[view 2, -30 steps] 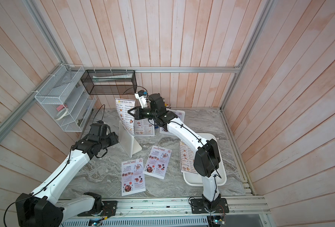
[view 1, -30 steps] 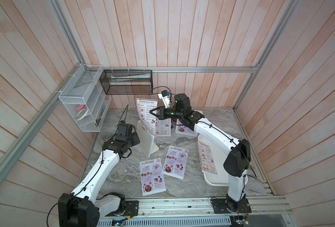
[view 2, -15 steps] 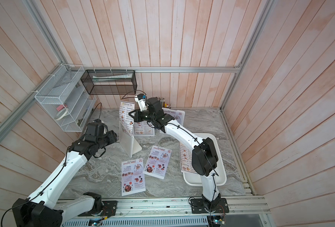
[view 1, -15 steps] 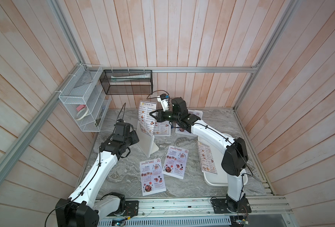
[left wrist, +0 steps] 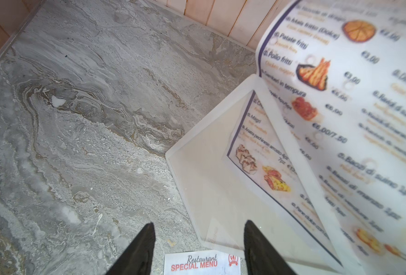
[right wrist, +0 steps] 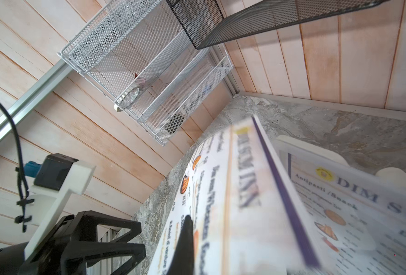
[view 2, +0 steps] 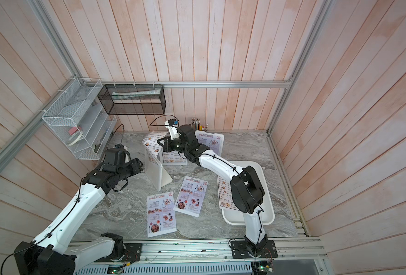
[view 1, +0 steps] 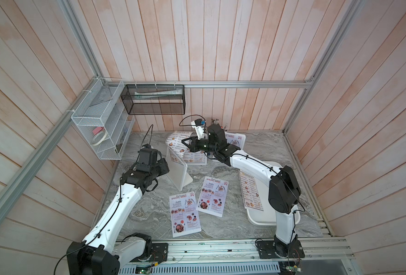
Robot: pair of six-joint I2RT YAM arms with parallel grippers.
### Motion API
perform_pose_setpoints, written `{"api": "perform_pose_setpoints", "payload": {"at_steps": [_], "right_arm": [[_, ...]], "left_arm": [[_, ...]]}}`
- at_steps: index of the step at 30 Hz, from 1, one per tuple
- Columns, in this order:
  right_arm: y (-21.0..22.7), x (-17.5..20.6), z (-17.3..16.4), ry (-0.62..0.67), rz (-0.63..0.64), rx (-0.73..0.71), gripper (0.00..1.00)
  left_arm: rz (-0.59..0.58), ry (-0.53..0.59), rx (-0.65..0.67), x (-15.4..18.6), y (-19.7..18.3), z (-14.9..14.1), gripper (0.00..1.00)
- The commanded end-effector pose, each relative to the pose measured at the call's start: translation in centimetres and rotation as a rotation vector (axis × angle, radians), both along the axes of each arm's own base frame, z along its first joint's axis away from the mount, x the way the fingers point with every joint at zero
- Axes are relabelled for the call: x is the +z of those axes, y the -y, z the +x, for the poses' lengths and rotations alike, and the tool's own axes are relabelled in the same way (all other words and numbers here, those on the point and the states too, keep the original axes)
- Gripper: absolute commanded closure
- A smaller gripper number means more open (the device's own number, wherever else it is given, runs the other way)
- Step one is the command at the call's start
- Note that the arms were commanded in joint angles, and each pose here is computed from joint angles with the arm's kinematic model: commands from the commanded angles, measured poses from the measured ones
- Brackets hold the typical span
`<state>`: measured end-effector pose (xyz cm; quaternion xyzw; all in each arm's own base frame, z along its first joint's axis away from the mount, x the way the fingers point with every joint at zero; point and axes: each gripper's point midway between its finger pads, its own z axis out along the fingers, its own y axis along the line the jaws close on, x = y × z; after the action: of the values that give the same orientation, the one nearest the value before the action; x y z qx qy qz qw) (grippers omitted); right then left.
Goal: Replace the menus in the menu holders
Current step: Insert the menu into the menu holder.
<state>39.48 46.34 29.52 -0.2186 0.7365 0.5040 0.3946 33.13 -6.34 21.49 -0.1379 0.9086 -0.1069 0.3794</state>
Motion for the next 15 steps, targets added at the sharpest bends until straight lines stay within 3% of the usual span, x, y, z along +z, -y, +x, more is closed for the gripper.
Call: {"api": "perform_pose_setpoints", "payload": {"at_steps": [1,15], "right_arm": [[0.1,2.4,-0.6,0.056,0.063,-0.008,1.00],[1.0,4.0,-1.6,0.174,0.104,-0.001,1.00]], "left_arm": [[-0.005,0.027,-0.017,1.1,0.2,0.3,0.38],[-0.025,0.027,-0.025,1.1,0.5,0.5,0.38]]}}
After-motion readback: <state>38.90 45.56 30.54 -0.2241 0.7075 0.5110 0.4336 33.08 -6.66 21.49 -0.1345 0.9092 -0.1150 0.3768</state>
